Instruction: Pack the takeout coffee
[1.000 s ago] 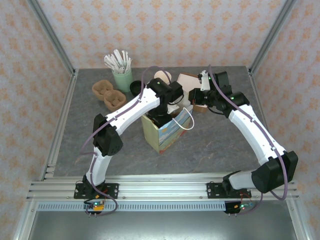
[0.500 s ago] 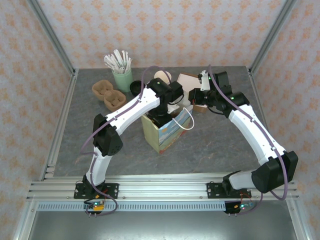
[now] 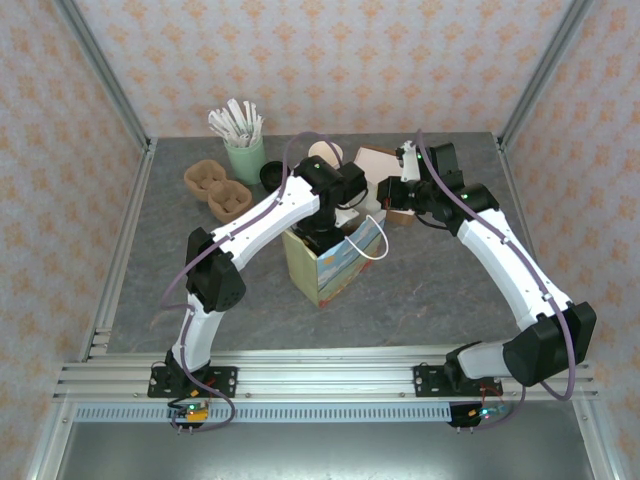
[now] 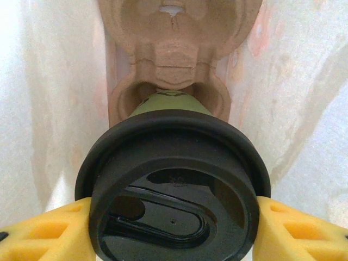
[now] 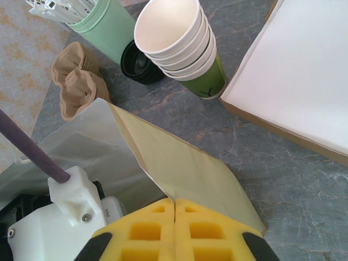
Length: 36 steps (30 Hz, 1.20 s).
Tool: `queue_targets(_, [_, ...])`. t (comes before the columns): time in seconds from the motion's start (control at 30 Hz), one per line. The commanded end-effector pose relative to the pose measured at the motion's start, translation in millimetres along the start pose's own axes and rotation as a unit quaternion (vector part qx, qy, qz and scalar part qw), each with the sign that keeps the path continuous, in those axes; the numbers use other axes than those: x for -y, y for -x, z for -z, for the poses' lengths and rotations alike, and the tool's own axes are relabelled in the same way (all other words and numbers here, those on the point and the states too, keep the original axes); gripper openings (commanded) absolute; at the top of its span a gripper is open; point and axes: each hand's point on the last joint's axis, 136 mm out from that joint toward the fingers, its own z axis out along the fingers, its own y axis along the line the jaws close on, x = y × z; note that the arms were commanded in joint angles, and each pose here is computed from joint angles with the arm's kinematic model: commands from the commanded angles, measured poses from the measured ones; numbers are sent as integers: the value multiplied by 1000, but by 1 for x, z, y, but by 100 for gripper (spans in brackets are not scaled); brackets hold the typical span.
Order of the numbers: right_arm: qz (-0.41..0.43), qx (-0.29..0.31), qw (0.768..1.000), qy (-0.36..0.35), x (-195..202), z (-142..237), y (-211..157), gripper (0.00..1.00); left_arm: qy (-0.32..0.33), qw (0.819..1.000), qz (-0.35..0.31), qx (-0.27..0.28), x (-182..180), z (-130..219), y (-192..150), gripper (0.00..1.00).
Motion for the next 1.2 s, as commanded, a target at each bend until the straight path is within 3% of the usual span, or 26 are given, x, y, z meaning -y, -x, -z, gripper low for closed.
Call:
queue_targets(0.0, [9, -8, 1000, -2, -2, 1, -1, 2, 14, 1000, 0, 9, -4, 3, 2, 15])
queue_targets(1.17, [10, -10, 1000, -1, -4, 1, -2, 3, 13, 1000, 1, 4, -9, -13, 6, 14])
